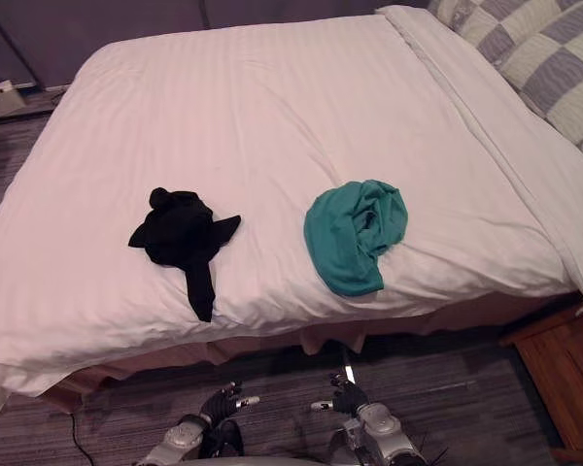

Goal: Tidy the bed and pick cloth on bed and put in laundry

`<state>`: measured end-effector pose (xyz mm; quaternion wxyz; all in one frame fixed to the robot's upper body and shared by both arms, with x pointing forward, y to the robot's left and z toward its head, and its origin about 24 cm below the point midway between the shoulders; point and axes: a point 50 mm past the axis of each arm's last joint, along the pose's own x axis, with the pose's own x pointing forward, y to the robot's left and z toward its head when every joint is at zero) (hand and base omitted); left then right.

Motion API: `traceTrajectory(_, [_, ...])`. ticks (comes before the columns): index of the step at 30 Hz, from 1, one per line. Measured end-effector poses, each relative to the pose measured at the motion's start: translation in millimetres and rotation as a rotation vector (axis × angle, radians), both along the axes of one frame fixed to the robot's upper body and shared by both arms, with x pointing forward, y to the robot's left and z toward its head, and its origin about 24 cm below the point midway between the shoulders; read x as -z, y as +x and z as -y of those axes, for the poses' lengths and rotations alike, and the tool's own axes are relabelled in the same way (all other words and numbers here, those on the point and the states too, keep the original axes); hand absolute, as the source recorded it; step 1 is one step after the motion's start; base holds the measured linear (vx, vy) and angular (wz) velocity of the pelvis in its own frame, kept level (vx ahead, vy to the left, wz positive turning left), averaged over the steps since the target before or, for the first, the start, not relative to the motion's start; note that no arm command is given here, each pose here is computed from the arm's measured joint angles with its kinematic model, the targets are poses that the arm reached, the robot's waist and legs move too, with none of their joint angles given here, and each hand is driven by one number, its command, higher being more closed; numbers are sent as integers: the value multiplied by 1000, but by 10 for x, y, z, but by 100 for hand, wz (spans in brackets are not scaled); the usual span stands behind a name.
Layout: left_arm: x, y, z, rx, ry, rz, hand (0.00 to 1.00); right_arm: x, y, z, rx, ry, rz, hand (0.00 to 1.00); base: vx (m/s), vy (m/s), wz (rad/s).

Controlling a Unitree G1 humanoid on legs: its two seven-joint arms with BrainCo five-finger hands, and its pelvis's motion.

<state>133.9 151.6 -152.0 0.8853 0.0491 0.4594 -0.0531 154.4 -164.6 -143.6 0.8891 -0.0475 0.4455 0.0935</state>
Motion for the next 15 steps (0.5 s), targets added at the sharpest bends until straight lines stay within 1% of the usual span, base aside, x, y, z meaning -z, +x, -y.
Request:
traceTrajectory(1, [19,-47,-126,-118,24,-27,0,26,-46,73,89,-16,-21,0,49,-11,27])
traceTrajectory(2, [34,-97,-220,-204,47,-47,0,54,-110,149,168,-30,-46,0,61,-7,18])
traceTrajectory(3, [45,-145,-293,-255,68,-64,0,67,-153,215,230,-40,-60,0,75,-3,15])
traceTrajectory(4, [67,-292,-489,-380,124,-101,0,92,-290,418,399,-76,-97,0,88,-3,12])
traceTrajectory(5, [72,-350,-561,-421,143,-115,0,97,-347,500,459,-91,-110,0,99,3,15])
traceTrajectory(6, [57,-501,-796,-520,208,-132,0,78,-496,776,624,-148,-124,0,66,1,12])
traceTrajectory(7, [42,-528,-873,-546,230,-127,0,63,-536,871,667,-169,-124,0,65,3,17])
traceTrajectory(8, [-7,-573,-1055,-597,286,-104,0,17,-642,1093,758,-225,-123,0,35,-4,17])
traceTrajectory(9, [-104,-611,-1318,-661,371,-55,0,-84,-729,1390,848,-316,-101,0,25,-6,18])
traceTrajectory(10, [-166,-610,-1451,-684,414,-26,0,-152,-750,1536,877,-363,-80,0,-28,-7,16])
traceTrajectory(11, [-293,-560,-1656,-713,478,47,0,-277,-751,1758,902,-446,-37,0,-73,-5,23])
traceTrajectory(12, [-495,-427,-1877,-732,555,176,0,-475,-703,2009,916,-567,45,0,-81,1,28])
traceTrajectory(13, [-597,-354,-1962,-734,590,240,0,-571,-660,2100,910,-621,87,0,-71,7,28])
traceTrajectory(15, [-974,-61,-2160,-720,681,458,0,-888,-460,2286,866,-787,236,0,-98,27,4])
